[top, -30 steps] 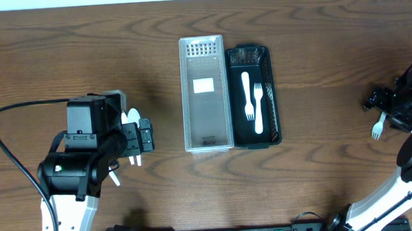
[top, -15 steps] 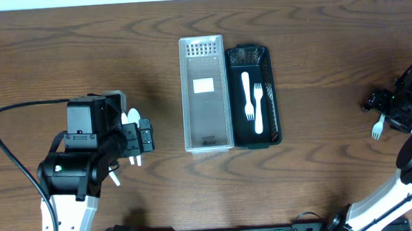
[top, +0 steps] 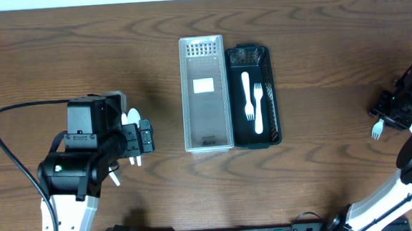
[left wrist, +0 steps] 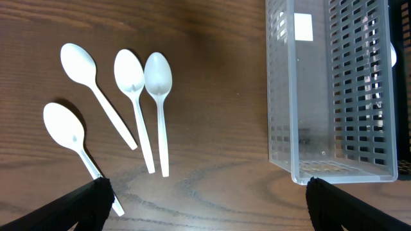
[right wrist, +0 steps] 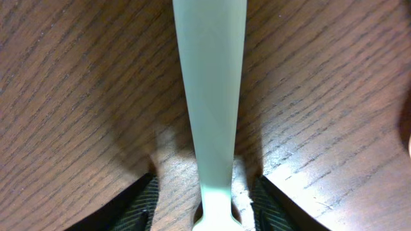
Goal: Pack container
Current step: 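Move the right gripper to the white spoon and grasp it, then carry the held utensil left and drop it into the black basket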
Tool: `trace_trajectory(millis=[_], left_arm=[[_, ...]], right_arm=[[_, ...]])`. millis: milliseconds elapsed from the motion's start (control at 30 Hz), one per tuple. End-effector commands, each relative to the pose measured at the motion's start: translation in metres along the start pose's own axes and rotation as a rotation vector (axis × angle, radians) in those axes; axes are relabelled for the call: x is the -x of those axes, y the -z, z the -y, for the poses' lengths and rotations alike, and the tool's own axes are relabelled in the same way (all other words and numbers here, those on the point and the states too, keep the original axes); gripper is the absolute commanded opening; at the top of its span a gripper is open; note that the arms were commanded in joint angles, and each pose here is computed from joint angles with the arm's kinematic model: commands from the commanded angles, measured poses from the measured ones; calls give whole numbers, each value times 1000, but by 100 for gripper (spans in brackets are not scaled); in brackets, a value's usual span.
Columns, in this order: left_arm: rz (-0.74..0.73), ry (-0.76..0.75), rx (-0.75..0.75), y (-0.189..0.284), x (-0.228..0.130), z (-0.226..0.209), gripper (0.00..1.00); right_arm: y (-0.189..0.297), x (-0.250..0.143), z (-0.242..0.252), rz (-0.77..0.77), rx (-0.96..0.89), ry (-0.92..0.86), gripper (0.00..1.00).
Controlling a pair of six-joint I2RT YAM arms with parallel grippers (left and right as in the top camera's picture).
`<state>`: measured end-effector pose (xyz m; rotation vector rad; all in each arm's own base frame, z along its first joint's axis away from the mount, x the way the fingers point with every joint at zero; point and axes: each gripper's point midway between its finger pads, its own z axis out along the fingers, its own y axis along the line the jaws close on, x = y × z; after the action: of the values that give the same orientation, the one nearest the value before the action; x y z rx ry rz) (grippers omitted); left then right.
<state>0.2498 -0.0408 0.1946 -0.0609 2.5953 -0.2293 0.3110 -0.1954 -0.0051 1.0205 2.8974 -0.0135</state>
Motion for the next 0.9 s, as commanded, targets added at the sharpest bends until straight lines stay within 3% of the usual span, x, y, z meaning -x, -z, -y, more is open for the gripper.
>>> trace_trajectory(millis=[0,367,600,867], left_arm=[[22,-12,-14,7,6,3,98],[22,-12,-14,7,6,3,98],[22,-12,-14,7,6,3,98],[22,-12,-14,7,6,3,98]], right_arm=[[-15,-16,-10,-59,49,8,46],[-14,-14,-16,-52,75,12,21],[-13,-13,-23,-48,77,29,15],[15,-9,-58,0,91,123,16]])
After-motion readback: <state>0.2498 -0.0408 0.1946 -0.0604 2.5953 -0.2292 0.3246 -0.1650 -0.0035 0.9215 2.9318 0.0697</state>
